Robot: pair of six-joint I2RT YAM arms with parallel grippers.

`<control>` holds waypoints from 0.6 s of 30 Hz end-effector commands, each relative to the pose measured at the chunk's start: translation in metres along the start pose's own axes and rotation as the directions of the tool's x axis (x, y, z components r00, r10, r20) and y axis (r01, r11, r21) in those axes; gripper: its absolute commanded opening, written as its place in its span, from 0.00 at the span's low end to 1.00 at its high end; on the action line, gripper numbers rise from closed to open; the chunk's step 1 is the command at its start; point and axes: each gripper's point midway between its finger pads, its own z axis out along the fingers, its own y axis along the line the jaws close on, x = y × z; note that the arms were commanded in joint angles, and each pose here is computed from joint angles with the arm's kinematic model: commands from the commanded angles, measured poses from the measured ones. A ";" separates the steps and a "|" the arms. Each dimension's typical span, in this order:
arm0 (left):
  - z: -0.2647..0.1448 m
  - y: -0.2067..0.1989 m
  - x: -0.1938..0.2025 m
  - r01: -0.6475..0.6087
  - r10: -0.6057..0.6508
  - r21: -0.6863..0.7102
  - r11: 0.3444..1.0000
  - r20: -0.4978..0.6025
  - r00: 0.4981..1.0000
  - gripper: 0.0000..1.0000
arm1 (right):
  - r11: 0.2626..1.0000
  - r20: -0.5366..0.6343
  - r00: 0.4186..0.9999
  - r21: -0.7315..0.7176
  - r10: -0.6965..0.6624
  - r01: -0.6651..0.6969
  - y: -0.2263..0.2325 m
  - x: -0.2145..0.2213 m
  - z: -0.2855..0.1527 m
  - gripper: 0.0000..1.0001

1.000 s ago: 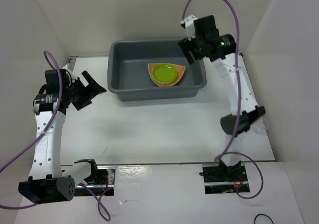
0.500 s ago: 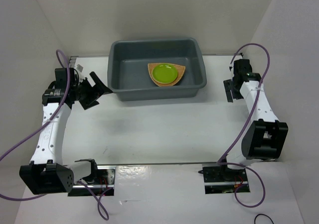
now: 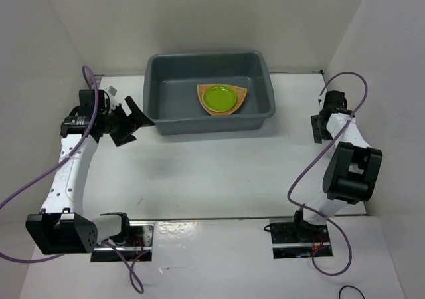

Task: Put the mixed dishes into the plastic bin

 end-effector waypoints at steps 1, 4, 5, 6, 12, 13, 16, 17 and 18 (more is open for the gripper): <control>-0.006 -0.006 -0.003 -0.016 0.015 0.016 1.000 0.019 1.000 1.00 | 1.000 0.039 0.999 -0.007 0.003 -0.002 0.003 -0.008 0.013 0.76; -0.007 -0.006 -0.001 -0.005 0.005 0.016 1.000 0.019 1.000 1.00 | 1.000 0.002 1.000 -0.025 0.008 -0.008 0.008 0.002 0.023 0.76; -0.007 -0.006 -0.001 0.004 -0.004 0.016 1.000 0.019 1.000 1.00 | 0.999 0.005 1.000 -0.034 0.009 -0.008 0.009 0.001 0.023 0.76; -0.007 -0.006 -0.001 0.004 -0.004 0.016 1.000 0.019 1.000 1.00 | 0.999 -0.015 1.000 -0.041 0.001 -0.002 0.013 0.007 0.028 0.76; -0.004 -0.005 -0.001 0.008 -0.008 0.011 1.000 0.012 1.000 1.00 | 0.999 -0.060 0.998 -0.041 0.016 -0.018 0.010 0.019 0.042 0.71; -0.004 -0.005 -0.001 0.008 -0.008 0.011 1.000 0.012 1.000 1.00 | 0.999 -0.060 0.998 -0.041 0.016 -0.018 0.010 0.019 0.042 0.69; -0.002 -0.004 -0.002 0.005 -0.005 0.015 1.000 0.018 1.000 1.00 | 0.998 -0.078 0.997 -0.051 0.028 -0.032 0.010 0.022 0.047 0.57; 0.000 -0.002 0.001 0.008 -0.009 0.010 1.000 0.011 1.000 1.00 | 0.998 -0.090 0.996 -0.056 0.024 -0.029 0.011 0.025 0.046 0.49; 0.000 -0.002 0.001 0.009 -0.009 0.010 1.000 0.011 1.000 1.00 | 0.997 -0.083 0.996 -0.066 0.026 -0.031 0.011 0.019 0.046 0.41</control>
